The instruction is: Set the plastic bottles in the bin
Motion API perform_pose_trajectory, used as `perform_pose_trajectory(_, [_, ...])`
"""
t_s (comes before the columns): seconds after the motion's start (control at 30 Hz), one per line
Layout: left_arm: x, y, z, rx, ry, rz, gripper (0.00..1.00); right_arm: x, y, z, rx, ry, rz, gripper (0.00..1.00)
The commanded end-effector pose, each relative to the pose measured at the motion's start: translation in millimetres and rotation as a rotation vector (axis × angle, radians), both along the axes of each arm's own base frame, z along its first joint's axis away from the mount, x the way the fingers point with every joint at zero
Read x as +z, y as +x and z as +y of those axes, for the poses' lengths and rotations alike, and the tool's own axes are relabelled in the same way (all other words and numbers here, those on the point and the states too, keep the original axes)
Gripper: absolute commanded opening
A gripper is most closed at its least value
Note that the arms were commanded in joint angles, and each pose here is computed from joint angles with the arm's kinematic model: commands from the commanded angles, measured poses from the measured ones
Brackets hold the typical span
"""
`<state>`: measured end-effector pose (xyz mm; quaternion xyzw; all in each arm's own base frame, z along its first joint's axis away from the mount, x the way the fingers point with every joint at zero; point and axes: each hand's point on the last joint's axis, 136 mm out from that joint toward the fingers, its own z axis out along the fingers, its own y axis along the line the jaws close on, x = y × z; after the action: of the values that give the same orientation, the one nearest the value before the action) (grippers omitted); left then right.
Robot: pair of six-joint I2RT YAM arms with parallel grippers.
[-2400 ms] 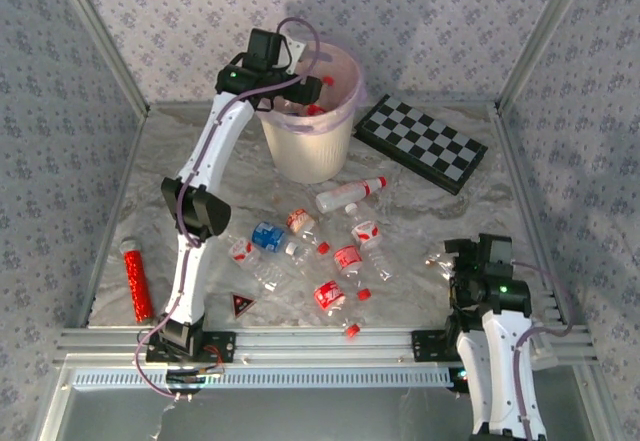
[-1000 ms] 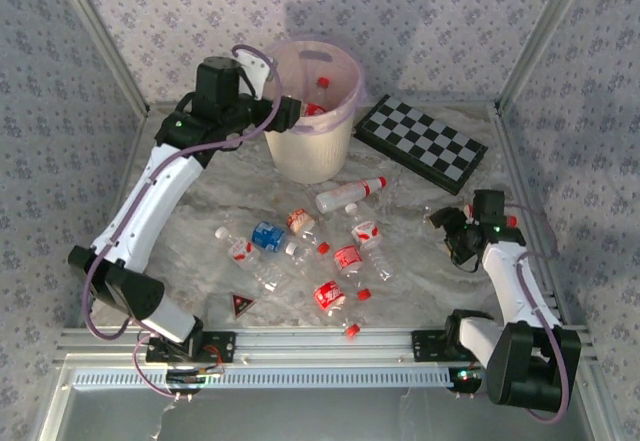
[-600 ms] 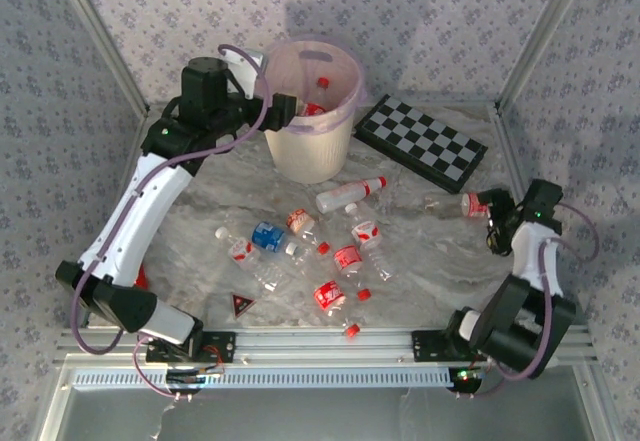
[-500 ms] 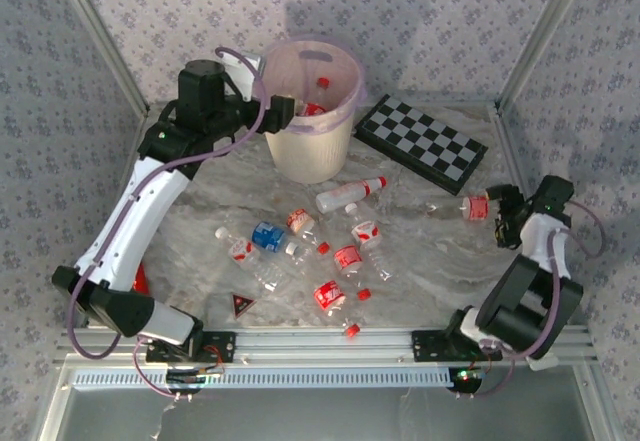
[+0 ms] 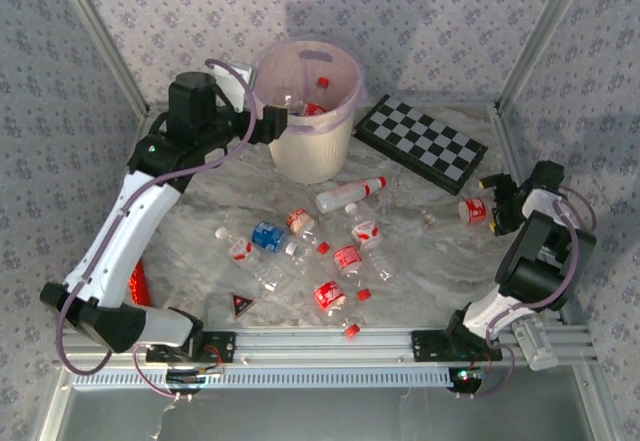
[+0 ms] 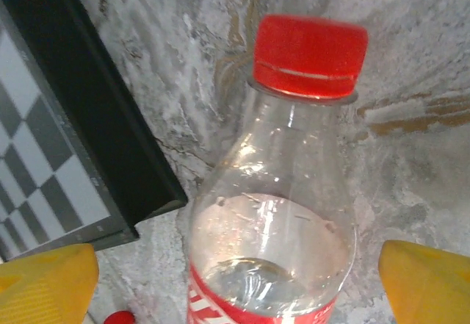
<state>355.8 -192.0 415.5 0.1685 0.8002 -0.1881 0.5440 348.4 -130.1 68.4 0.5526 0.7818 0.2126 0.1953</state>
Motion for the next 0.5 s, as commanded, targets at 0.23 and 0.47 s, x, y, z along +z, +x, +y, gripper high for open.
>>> perform_pose_trajectory(0.23, [18,-41,26,0.041,-0.078,-0.031,0.96,-34,11,-3,0.055,-0.019,0.074,0.87])
perform_pose_trajectory(0.47, [13,-54,28,0.036,-0.114,0.004,0.96,-3,7,-4,0.100,-0.100,0.024,0.61])
